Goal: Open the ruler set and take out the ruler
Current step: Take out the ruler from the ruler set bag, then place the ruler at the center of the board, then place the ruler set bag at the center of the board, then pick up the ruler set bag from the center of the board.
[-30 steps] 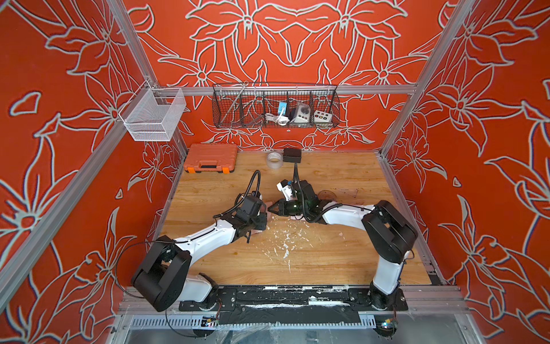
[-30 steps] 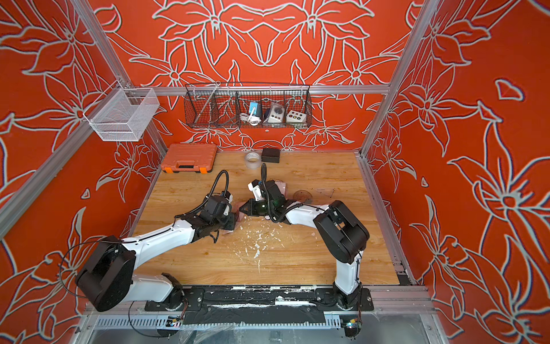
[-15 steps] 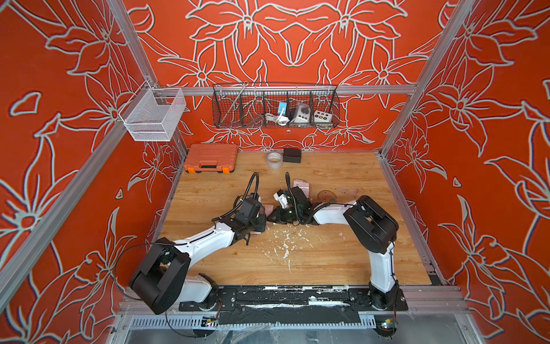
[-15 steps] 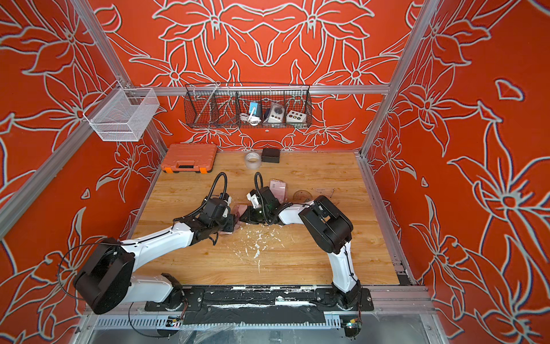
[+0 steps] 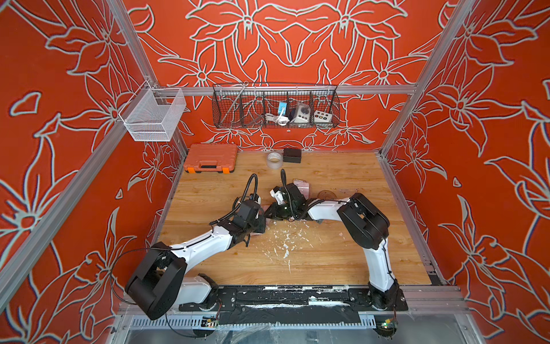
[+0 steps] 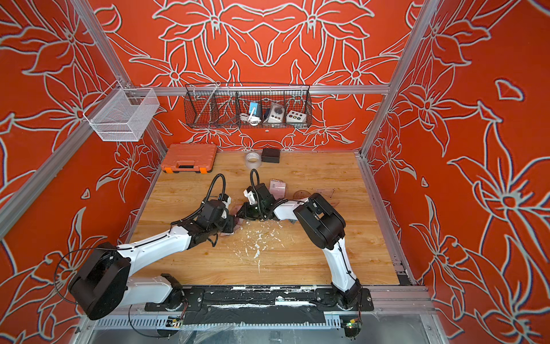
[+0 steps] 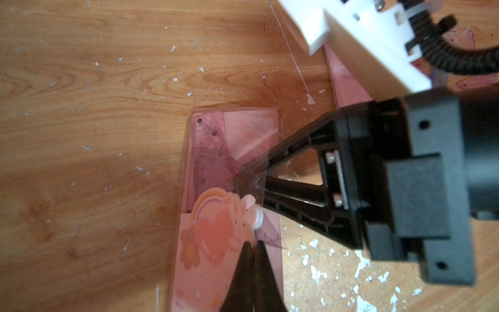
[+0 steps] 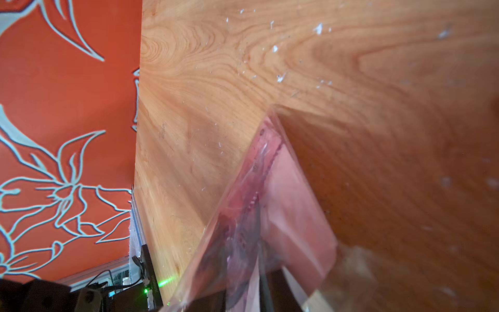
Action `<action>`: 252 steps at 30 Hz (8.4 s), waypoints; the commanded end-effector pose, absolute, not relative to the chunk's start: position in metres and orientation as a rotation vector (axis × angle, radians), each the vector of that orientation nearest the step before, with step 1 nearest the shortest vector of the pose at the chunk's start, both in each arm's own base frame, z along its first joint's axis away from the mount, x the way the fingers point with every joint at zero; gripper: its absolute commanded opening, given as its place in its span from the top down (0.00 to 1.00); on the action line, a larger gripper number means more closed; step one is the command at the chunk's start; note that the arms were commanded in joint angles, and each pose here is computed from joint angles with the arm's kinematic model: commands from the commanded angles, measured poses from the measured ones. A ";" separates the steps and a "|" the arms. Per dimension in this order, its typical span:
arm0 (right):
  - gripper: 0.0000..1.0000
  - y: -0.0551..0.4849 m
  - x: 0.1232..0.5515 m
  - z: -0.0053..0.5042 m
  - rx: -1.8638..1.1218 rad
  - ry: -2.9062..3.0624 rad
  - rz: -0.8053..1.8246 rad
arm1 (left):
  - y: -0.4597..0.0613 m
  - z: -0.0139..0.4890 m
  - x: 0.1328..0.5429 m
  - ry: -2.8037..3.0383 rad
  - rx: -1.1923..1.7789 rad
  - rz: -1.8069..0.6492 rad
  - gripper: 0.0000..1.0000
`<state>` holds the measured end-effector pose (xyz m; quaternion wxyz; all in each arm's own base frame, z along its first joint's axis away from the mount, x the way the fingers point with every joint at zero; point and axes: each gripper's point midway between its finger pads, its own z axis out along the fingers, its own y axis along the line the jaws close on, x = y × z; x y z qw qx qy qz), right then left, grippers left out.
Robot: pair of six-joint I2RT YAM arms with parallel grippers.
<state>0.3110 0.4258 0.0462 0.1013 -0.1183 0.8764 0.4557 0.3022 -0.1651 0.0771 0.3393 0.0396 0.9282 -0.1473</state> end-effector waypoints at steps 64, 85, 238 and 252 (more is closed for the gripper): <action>1.00 0.384 0.324 0.116 -0.319 2.485 1.379 | -0.141 0.075 0.309 2.401 0.023 -0.213 1.00; 1.00 0.357 0.413 0.093 -0.076 2.538 1.285 | -0.128 0.078 0.300 2.370 -0.025 -0.185 1.00; 1.00 0.403 0.259 0.124 -0.447 2.444 1.393 | -0.150 0.103 0.286 2.443 -0.088 -0.577 0.04; 1.00 0.391 0.258 0.137 -0.451 2.462 1.313 | -0.143 0.110 0.283 2.519 0.023 -0.403 0.43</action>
